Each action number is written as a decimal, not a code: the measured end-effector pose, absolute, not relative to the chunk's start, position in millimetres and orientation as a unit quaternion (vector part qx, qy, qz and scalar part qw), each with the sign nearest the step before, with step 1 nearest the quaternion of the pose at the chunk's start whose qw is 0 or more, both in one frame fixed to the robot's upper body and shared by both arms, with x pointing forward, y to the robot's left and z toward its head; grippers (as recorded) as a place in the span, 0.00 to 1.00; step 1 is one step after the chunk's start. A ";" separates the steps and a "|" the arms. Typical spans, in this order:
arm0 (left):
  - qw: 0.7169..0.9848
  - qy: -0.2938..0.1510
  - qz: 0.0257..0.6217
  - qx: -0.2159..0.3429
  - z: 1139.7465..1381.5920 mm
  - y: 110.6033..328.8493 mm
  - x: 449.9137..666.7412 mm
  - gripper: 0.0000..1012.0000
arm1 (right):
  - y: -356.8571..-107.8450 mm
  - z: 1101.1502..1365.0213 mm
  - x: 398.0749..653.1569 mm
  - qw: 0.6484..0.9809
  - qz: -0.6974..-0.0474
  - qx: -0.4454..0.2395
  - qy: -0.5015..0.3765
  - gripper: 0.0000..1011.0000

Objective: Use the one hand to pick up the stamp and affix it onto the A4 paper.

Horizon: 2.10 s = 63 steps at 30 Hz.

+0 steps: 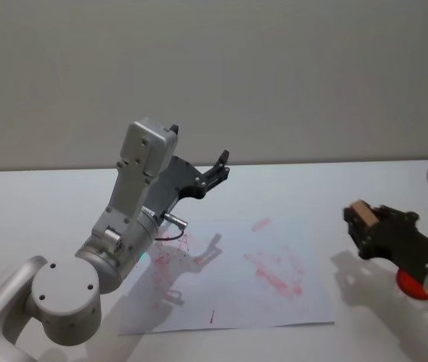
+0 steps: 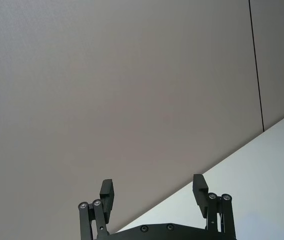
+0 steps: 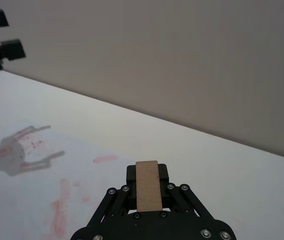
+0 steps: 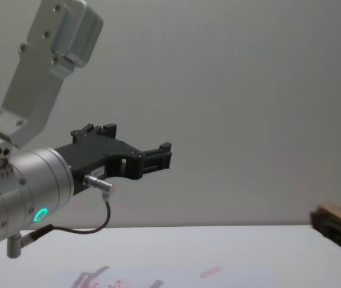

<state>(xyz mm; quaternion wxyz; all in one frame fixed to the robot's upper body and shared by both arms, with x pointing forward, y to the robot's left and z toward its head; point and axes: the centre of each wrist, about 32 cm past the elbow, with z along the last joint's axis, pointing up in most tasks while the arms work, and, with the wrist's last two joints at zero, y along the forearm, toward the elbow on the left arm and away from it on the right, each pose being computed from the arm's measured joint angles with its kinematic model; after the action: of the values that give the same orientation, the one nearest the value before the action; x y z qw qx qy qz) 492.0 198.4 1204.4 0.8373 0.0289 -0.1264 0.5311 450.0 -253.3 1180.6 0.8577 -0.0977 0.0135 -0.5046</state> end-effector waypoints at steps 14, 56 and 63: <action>0.837 -0.126 0.531 0.029 1204.4 198.4 492.0 0.99 | -213.2 1175.1 481.4 0.905 -0.418 -0.073 0.023 0.22; 0.837 -0.126 0.531 0.029 1204.4 198.4 492.0 0.99 | -162.0 1124.9 513.9 0.923 -0.336 -0.170 0.082 0.22; 0.837 -0.126 0.531 0.029 1204.4 198.4 492.0 0.99 | -158.1 1139.1 516.5 0.926 -0.346 -0.133 0.069 0.22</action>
<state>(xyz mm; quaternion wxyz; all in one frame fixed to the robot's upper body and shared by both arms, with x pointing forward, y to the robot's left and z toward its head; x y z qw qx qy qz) 492.0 198.4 1204.4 0.8374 0.0289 -0.1265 0.5311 516.5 -158.1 1139.1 0.9263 -0.1326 0.0686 -0.3458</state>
